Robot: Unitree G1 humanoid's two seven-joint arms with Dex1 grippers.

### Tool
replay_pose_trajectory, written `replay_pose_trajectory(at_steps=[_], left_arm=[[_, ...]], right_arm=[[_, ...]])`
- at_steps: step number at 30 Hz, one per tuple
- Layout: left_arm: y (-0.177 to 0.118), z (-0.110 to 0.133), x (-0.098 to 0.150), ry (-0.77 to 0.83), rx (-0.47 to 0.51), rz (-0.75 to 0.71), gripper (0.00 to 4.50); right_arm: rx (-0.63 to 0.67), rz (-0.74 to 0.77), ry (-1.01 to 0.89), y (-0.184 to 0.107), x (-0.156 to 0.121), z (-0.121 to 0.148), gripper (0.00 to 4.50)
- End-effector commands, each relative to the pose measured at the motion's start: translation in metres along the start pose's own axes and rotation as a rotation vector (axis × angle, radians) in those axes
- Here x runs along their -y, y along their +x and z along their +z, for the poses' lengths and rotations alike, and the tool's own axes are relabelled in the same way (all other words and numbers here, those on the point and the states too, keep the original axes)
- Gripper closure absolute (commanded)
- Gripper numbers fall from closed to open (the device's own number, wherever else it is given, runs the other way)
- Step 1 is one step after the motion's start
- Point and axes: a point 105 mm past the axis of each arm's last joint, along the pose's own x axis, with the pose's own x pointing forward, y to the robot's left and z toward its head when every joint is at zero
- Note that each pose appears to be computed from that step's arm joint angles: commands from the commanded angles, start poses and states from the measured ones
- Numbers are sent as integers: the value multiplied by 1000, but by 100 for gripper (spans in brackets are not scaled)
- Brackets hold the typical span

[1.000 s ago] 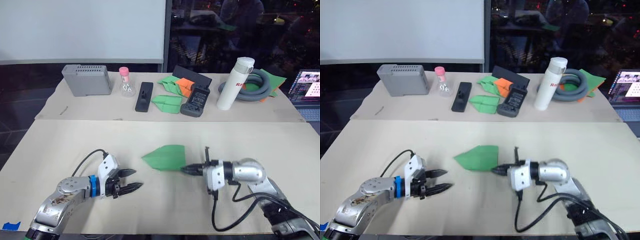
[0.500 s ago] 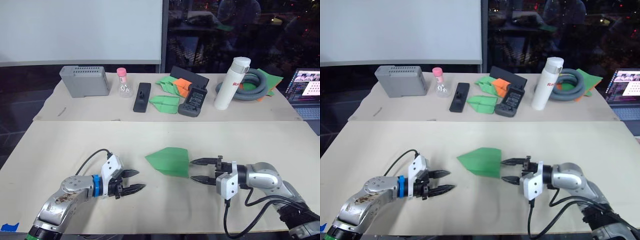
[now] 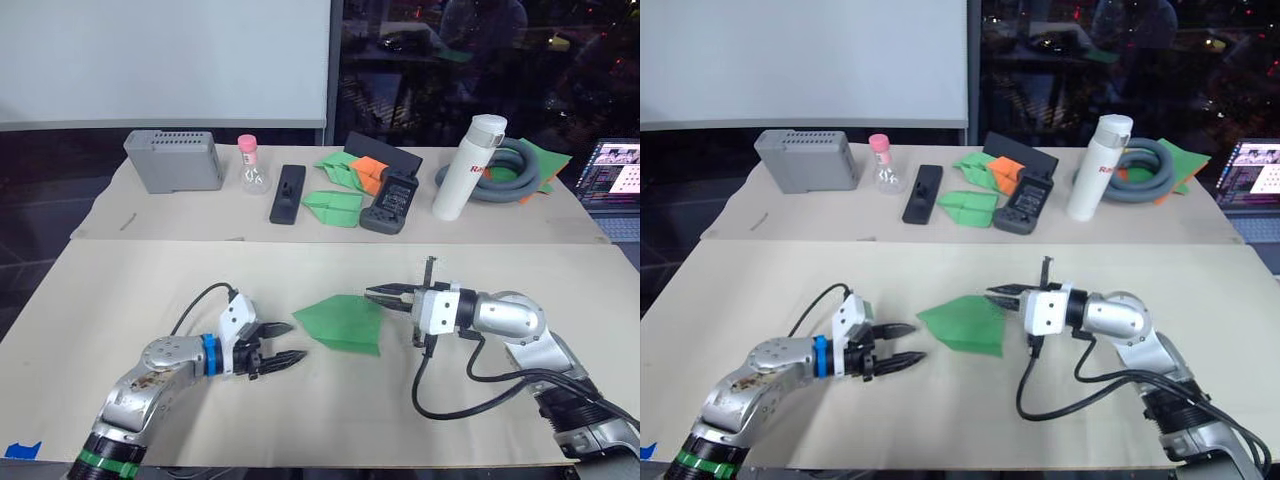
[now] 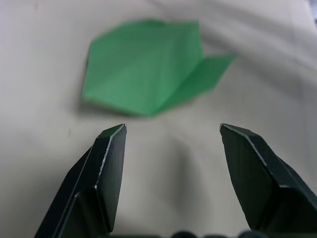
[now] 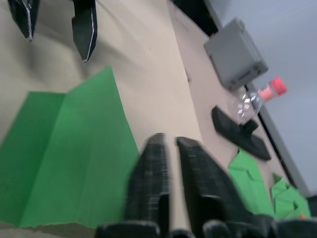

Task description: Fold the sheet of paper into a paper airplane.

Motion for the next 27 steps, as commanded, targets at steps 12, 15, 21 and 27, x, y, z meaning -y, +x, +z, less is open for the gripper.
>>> replay_pose_trajectory(at_steps=[12, 15, 21, 27], left_arm=[[61, -3, 13, 66, -43, -95, 448], [61, -25, 11, 50, -132, -74, 448], [62, -34, 15, 25, -155, -76, 448], [63, -33, 15, 21, -148, -71, 448]], right_arm=[[-88, -72, 0, 0, 14, -7, 450], [-71, -40, 20, 5, 7, -2, 450], [-85, 96, 87, 19, -21, -4, 450], [-82, 165, 128, 22, -28, -2, 450]])
